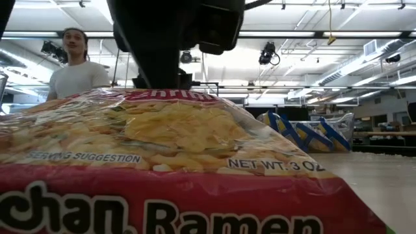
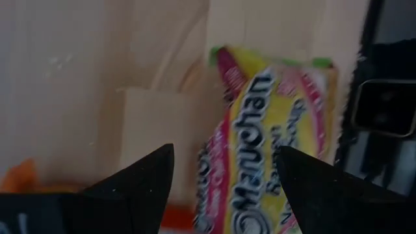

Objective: Sort Maruchan noodles
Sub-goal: Put the green noodle pack into the top left transparent bin

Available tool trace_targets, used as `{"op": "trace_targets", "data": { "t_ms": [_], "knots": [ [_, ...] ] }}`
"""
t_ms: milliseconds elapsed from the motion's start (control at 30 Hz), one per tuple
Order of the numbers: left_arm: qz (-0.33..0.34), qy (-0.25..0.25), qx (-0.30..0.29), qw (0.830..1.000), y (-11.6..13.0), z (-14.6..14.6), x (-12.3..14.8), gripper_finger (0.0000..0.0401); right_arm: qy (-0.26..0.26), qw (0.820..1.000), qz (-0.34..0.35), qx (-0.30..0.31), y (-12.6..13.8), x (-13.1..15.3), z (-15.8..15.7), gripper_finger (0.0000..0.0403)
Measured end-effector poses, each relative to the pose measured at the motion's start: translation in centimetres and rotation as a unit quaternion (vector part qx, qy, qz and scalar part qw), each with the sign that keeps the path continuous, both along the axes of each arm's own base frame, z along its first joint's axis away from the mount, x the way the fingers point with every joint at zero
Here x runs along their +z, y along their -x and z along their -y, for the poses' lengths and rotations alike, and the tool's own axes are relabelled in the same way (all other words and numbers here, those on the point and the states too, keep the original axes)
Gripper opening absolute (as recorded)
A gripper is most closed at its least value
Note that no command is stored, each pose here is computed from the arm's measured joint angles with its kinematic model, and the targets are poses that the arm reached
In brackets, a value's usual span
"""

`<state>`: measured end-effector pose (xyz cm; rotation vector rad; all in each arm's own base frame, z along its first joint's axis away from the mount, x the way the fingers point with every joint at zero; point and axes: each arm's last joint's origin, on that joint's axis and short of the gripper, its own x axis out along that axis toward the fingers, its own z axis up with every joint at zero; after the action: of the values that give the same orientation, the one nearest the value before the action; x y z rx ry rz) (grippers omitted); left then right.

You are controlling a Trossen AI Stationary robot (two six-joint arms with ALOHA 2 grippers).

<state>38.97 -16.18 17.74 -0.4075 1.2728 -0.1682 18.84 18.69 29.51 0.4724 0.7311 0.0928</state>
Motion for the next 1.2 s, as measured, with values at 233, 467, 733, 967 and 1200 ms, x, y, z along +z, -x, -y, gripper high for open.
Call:
{"op": "trace_targets", "data": {
  "t_ms": [233,467,733,967,1200],
  "knots": [
    [-0.021,0.037,-0.017,0.999,0.3,0.4,-1.3,0.0274,0.003,1.000,-0.005,-0.001,0.1,-0.1,0.0,0.0191],
    [-0.040,0.079,-0.023,0.996,0.5,1.1,-1.2,0.0274,0.012,1.000,-0.012,-0.001,0.2,-0.2,0.1,0.0191],
    [-0.058,0.084,0.014,0.995,0.5,0.8,-1.2,0.0275,0.012,1.000,-0.011,-0.005,0.2,-0.3,0.2,0.0191],
    [-0.095,0.103,0.040,0.989,0.4,1.5,-2.7,0.0275,0.016,1.000,-0.008,-0.009,0.1,-0.2,0.2,0.0191],
    [-0.093,0.070,0.040,0.992,0.2,1.8,-4.5,0.0280,0.016,1.000,-0.011,-0.013,-0.1,-0.3,0.4,0.0191]
  ]
}}
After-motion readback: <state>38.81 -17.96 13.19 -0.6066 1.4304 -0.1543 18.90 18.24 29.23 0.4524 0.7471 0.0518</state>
